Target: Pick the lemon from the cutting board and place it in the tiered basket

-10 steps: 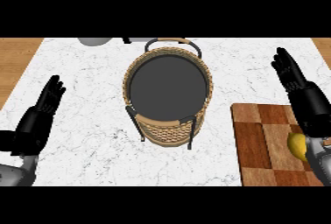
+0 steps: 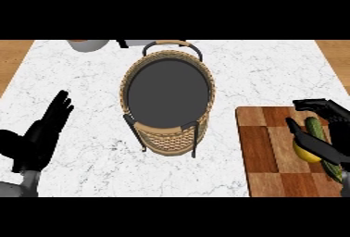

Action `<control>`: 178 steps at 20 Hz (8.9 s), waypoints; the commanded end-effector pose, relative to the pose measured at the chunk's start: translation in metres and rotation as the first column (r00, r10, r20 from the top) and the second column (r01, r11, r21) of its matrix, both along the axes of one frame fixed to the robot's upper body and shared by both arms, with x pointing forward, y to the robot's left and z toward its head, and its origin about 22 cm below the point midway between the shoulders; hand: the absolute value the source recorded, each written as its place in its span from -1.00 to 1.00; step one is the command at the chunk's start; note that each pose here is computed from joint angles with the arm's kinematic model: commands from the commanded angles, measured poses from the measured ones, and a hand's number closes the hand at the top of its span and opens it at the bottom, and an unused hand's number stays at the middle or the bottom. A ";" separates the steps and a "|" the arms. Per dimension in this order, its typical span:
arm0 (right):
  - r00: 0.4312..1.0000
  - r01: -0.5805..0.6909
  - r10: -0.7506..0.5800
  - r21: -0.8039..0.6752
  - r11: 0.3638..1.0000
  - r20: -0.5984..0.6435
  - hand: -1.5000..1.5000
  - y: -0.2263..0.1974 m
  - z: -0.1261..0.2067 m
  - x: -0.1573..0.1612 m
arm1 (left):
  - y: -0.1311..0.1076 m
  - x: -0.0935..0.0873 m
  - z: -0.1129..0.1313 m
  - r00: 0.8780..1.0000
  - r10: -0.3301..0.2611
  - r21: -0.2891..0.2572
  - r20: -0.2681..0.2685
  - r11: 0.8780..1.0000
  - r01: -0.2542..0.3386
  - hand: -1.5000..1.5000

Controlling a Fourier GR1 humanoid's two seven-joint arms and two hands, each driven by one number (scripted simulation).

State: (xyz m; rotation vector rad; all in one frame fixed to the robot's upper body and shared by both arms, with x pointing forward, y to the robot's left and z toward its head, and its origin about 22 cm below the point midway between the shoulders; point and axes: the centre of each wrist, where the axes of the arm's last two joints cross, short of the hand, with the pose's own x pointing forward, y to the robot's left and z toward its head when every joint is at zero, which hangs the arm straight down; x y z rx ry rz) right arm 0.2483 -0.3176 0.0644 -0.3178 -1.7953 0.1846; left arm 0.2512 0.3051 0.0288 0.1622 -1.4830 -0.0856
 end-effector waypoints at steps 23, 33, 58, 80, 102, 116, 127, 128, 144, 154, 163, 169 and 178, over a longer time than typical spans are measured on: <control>0.833 -0.285 -0.225 -0.741 0.608 -0.505 -1.00 -0.014 0.093 -0.078 | -0.001 -0.011 0.005 0.996 -0.060 -0.063 -0.067 0.996 0.055 0.00; 0.793 -0.210 -0.347 -0.760 0.616 -0.500 -1.00 0.007 0.032 -0.067 | -0.024 0.004 -0.005 0.995 -0.055 -0.075 -0.079 0.996 0.049 0.00; 0.720 -0.253 -0.430 -0.782 0.569 -0.545 1.00 -0.035 -0.051 -0.018 | -0.011 -0.008 0.014 0.997 -0.056 -0.046 -0.052 0.998 0.053 0.00; 0.969 -0.121 -0.161 -0.925 0.359 -0.189 1.00 -0.083 -0.040 -0.009 | -0.015 0.002 0.006 0.996 -0.066 -0.059 -0.066 0.996 0.062 0.00; 0.974 -0.098 0.201 -0.598 0.795 0.107 1.00 0.055 0.149 -0.066 | -0.020 0.005 0.016 0.997 -0.048 -0.057 -0.066 0.997 0.044 0.00; 0.982 -0.137 0.188 -0.583 0.801 0.029 1.00 0.194 0.157 -0.010 | -0.016 0.006 0.004 0.994 -0.079 -0.057 -0.075 0.996 0.075 0.00; 0.985 -0.170 0.161 -0.591 0.789 -0.070 1.00 0.243 0.132 0.009 | -0.013 -0.001 -0.002 0.997 -0.034 -0.048 -0.072 0.998 0.030 0.00; 0.984 -0.166 0.169 -0.598 0.784 -0.051 1.00 0.251 0.109 0.015 | -0.025 0.006 0.009 0.996 -0.061 -0.073 -0.069 0.996 0.056 0.00; 0.993 0.005 0.057 -0.509 0.861 0.107 1.00 0.269 0.094 0.075 | -0.018 0.011 0.023 0.996 -0.066 -0.064 -0.065 0.996 0.062 0.00; 0.989 -0.019 0.081 -0.441 0.897 0.121 -1.00 0.295 0.098 0.087 | -0.029 0.011 0.024 0.994 -0.084 -0.062 -0.074 0.995 0.080 0.00; 0.997 -0.025 0.029 -0.041 0.999 0.078 -1.00 0.250 0.106 0.077 | -0.024 0.007 -0.004 0.998 -0.045 -0.068 -0.053 0.997 0.041 0.00; 0.991 0.058 -0.079 0.190 0.980 0.108 -1.00 0.211 0.135 0.087 | -0.014 0.005 -0.004 0.996 -0.050 -0.059 -0.070 0.997 0.046 0.00; 0.953 0.248 -0.283 0.257 0.934 0.109 -1.00 0.088 0.149 0.086 | -0.013 -0.001 0.007 0.997 -0.044 -0.061 -0.070 0.997 0.039 0.00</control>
